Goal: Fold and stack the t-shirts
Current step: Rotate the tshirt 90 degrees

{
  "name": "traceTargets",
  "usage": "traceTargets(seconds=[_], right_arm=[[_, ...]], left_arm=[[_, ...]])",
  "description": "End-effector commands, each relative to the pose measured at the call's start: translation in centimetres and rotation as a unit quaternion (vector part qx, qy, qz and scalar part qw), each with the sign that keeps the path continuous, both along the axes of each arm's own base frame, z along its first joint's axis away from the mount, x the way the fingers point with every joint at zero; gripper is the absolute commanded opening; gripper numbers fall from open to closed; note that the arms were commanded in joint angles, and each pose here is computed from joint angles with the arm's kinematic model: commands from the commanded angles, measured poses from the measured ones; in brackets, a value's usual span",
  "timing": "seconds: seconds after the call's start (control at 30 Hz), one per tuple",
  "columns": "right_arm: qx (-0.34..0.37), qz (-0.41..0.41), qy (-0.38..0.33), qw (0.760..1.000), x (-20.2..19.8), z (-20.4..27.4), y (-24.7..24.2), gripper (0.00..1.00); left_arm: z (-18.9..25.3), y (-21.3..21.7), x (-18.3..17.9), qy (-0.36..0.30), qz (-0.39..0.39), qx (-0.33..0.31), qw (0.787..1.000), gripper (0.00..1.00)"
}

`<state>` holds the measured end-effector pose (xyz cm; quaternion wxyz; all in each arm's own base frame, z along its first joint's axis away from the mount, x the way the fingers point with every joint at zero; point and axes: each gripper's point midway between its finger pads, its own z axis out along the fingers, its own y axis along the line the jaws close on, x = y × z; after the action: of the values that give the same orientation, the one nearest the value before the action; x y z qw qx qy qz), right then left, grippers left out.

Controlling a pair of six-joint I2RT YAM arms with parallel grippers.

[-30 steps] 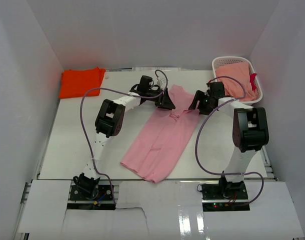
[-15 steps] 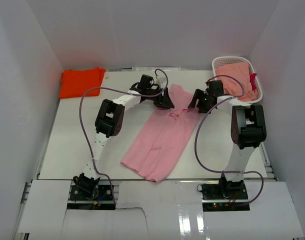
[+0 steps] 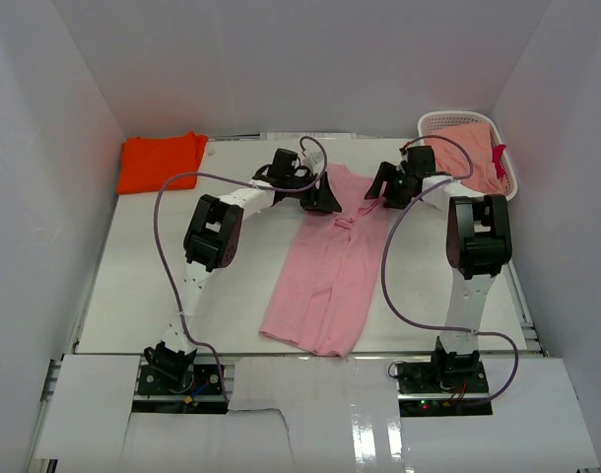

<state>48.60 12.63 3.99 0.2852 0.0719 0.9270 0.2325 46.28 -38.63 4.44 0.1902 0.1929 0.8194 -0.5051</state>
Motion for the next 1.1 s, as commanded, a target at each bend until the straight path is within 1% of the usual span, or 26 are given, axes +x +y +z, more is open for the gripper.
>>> traceTargets(seconds=[0.0, 0.03, 0.1, 0.13, 0.17, 0.2, 0.3, 0.43, 0.53, 0.6, 0.8, 0.83, 0.87, 0.9, 1.07], right_arm=[[0.004, 0.01, -0.003, 1.0, 1.7, -0.1, 0.4, 0.77], [0.003, 0.013, 0.002, 1.0, 1.9, -0.6, 0.6, 0.77], [0.006, 0.019, -0.011, 1.0, 3.0, 0.0, 0.9, 0.77], [0.005, 0.019, -0.002, 1.0, 3.0, -0.5, 0.9, 0.77], [0.005, 0.023, -0.001, 1.0, 3.3, -0.6, 1.1, 0.77], [0.008, 0.024, -0.012, 1.0, 4.1, 0.2, 1.1, 0.77], [0.015, 0.037, -0.007, 0.999, 4.7, -0.2, 1.7, 0.78], [0.02, 0.06, -0.018, 0.998, 6.5, 0.2, 3.2, 0.78], [0.024, 0.072, -0.008, 0.997, 7.0, -0.5, 3.9, 0.78], [0.029, 0.079, -0.015, 0.996, 7.6, 0.1, 4.3, 0.78], [0.043, 0.098, -0.017, 0.994, 8.4, -0.5, 6.0, 0.79], [0.045, 0.102, -0.017, 0.994, 8.4, -0.4, 6.4, 0.8], [0.047, 0.105, -0.028, 0.993, 9.1, 0.4, 6.7, 0.8], [0.048, 0.107, -0.019, 0.993, 9.0, -0.2, 7.0, 0.8], [0.054, 0.113, -0.03, 0.992, 9.6, 0.5, 7.7, 0.82]], left_arm=[[-2.5, 3.3, 1.0, 0.03, 0.074, 0.05, 0.996, 0.67], [-2.7, 3.8, 0.9, 0.03, 0.082, 0.05, 0.995, 0.67], [-2.9, 4.8, 1.3, 0.035, 0.103, 0.052, 0.993, 0.67], [-2.5, 5.2, 1.7, 0.029, 0.113, 0.049, 0.992, 0.67], [-3.0, 5.7, 1.4, 0.036, 0.122, 0.054, 0.99, 0.68], [-3.0, 6.4, 1.8, 0.033, 0.133, 0.054, 0.989, 0.68], [-3.0, 7.6, 1.9, 0.035, 0.159, 0.061, 0.985, 0.68], [-2.5, 8.8, 2.4, 0.015, 0.194, 0.062, 0.979, 0.68], [-2.2, 9.5, 2.5, 0.009, 0.213, 0.068, 0.975, 0.68], [-2.1, 9.7, 2.3, 0.007, 0.22, 0.071, 0.973, 0.68], [-1.3, 10.6, 2.1, 0.004, 0.25, 0.074, 0.965, 0.69], [-1.8, 10.8, 1.8, 0.009, 0.253, 0.077, 0.964, 0.69], [-1.9, 10.9, 1.8, 0.01, 0.26, 0.079, 0.962, 0.69], [-1.9, 11.0, 1.9, 0.007, 0.262, 0.079, 0.962, 0.69], [-2.6, 11.1, 2.8, 0.005, 0.259, 0.08, 0.963, 0.69]])
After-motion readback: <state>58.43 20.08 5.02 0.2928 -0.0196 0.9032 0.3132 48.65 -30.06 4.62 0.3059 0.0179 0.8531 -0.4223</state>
